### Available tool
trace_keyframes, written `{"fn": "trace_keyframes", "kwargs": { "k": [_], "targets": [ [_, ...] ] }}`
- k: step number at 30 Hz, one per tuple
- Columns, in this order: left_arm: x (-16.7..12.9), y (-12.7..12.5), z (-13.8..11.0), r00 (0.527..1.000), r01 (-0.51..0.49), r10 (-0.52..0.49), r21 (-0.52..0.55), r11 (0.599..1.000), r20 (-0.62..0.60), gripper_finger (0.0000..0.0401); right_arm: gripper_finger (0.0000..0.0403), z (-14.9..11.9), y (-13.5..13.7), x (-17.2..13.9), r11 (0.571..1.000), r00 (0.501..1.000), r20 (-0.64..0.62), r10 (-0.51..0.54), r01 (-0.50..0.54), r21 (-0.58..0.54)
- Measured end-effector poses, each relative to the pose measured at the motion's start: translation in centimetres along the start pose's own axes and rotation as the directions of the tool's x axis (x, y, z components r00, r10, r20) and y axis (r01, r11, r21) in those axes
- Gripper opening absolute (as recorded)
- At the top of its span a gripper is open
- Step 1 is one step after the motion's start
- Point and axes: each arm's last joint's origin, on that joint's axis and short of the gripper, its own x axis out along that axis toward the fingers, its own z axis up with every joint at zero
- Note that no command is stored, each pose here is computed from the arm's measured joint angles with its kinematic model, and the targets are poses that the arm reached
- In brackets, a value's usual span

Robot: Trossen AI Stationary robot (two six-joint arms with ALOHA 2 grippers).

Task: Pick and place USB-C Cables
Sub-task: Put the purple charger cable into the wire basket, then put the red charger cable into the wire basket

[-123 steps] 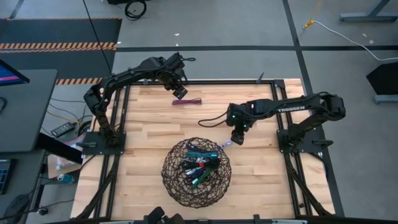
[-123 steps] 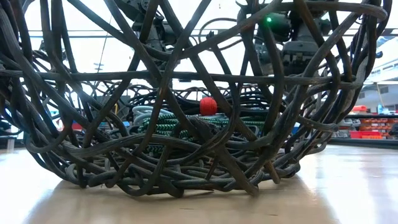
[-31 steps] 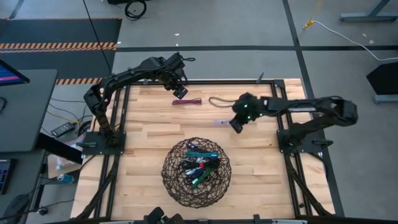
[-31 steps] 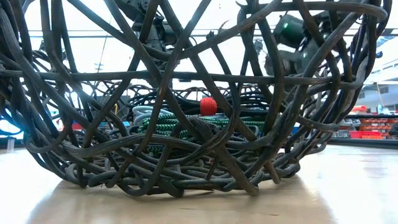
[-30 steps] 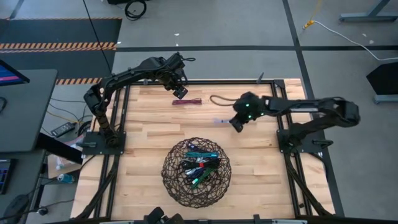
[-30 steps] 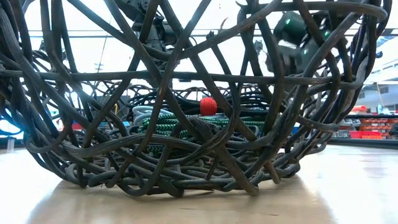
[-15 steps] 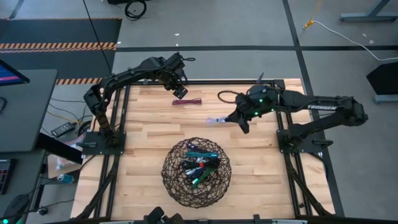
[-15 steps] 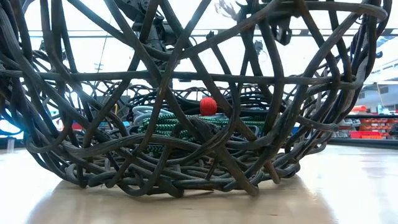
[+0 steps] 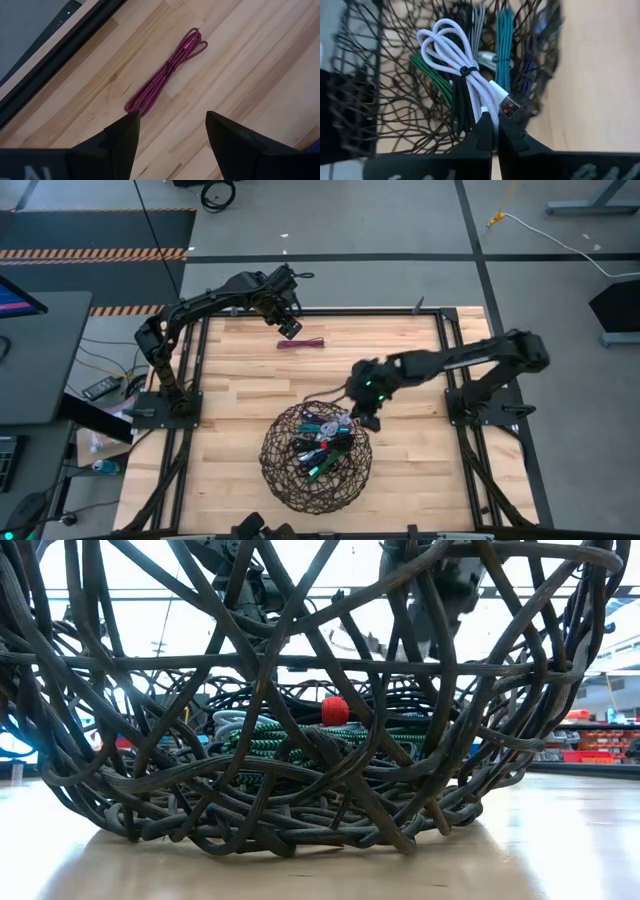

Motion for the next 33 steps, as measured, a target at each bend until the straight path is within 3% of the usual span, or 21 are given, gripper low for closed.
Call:
{"fn": "trace_keyframes", "kwargs": {
  "k": [4,9,13,21,24,28,33],
  "targets": [
    [0.0,0.0,0.0,1.000,0.000,0.000,0.001,1.000,0.000,0.0233,0.0008,0.1,-0.2,2.8,1.000,1.000,-0.028,0.011,-0.011,-0.008],
    [0.0,0.0,0.0,1.000,0.000,0.000,0.022,1.000,-0.001,0.0233,0.0011,0.5,-0.3,4.0,0.999,1.000,0.002,0.030,-0.030,-0.016],
    [0.0,0.0,0.0,1.000,0.000,0.000,0.026,1.000,-0.003,0.0233,0.0057,0.9,-0.2,3.5,0.999,0.998,0.040,0.038,-0.039,0.023],
    [0.0,0.0,0.0,1.000,0.000,0.000,0.027,1.000,-0.002,0.0233,0.0128,1.7,0.1,0.0,0.998,0.987,0.153,0.057,-0.059,0.010],
    [0.0,0.0,0.1,1.000,0.002,-0.002,0.040,0.999,0.010,0.0233,0.0136,2.0,0.0,-1.9,0.999,0.976,0.214,0.046,-0.045,-0.007],
    [0.4,-0.6,0.7,0.998,0.006,-0.015,0.146,0.989,0.062,0.0233,0.0136,2.1,-0.8,-4.9,1.000,0.957,0.291,0.016,-0.018,0.004],
    [2.5,-2.5,1.0,0.998,0.023,-0.037,0.219,0.975,0.060,0.0233,0.0138,2.0,-1.3,-9.1,1.000,0.911,0.412,-0.007,-0.001,0.020]
  ]
}}
